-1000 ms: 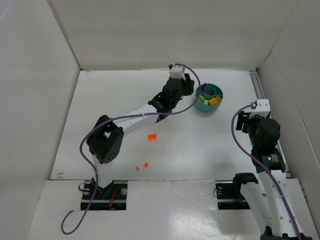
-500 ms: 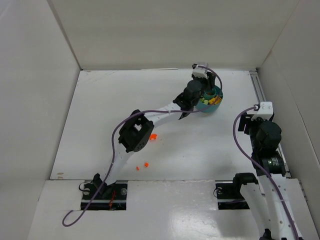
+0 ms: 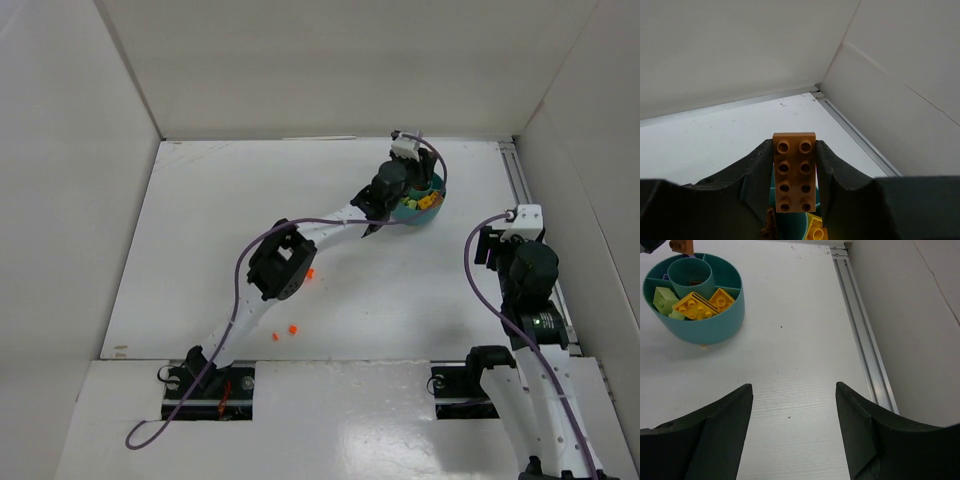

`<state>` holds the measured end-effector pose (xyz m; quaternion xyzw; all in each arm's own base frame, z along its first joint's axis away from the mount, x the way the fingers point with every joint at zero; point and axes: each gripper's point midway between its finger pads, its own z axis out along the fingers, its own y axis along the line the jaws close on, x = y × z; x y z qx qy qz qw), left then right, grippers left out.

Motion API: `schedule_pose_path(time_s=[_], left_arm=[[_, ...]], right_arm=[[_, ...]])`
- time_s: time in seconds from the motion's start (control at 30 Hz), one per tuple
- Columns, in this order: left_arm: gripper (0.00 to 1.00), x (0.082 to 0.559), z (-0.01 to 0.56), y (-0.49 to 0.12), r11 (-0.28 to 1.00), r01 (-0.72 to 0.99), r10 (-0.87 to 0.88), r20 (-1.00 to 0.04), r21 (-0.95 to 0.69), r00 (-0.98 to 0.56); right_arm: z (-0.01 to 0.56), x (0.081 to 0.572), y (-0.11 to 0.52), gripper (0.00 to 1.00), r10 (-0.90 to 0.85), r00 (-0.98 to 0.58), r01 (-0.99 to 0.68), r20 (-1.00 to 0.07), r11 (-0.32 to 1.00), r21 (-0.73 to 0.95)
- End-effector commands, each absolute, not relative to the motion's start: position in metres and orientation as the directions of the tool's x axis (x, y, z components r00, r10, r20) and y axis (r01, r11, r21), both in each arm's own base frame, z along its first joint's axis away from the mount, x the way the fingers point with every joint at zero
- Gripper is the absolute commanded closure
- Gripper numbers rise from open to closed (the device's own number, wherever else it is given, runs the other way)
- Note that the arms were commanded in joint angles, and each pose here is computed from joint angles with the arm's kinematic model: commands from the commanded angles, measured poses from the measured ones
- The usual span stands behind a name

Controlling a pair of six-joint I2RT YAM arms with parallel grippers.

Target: Sort the legos into containers by color

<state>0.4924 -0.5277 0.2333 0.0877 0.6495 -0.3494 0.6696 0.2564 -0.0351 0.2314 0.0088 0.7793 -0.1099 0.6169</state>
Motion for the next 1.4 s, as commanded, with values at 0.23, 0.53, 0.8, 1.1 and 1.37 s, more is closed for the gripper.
schedule_pose_path(time_s=[0.23,0.53,0.8,1.1,1.37], left_arm=[[0.73,0.512,0.246,-0.526,0.700,0.600,-0.423,-0.902,-0.388,-0.091],[0.73,0.518,0.232,-0.525,0.647,0.630,-0.438,-0.886,-0.430,-0.155],[0.60,0.504,0.230,-0.514,0.639,0.639,-0.436,-0.886,-0.428,-0.158],[0.43,0.493,0.252,-0.504,0.633,0.659,-0.440,-0.889,-0.407,-0.126],[0.12,0.476,0.316,-0.492,0.604,0.695,-0.472,-0.877,-0.391,-0.084]], right_arm=[[0.243,0.261,-0.038,0.28,-0.099,-0.184,0.179,-0.978,0.975,-0.133],[0.245,0.262,-0.038,0.27,-0.099,-0.175,0.181,-0.980,0.975,-0.131],[0.245,0.262,-0.039,0.27,-0.099,-0.175,0.189,-0.980,0.973,-0.132],[0.250,0.259,-0.039,0.27,-0.099,-0.157,0.192,-0.983,0.973,-0.128],[0.258,0.261,-0.029,0.27,-0.161,-0.130,0.113,-0.978,0.978,-0.176]])
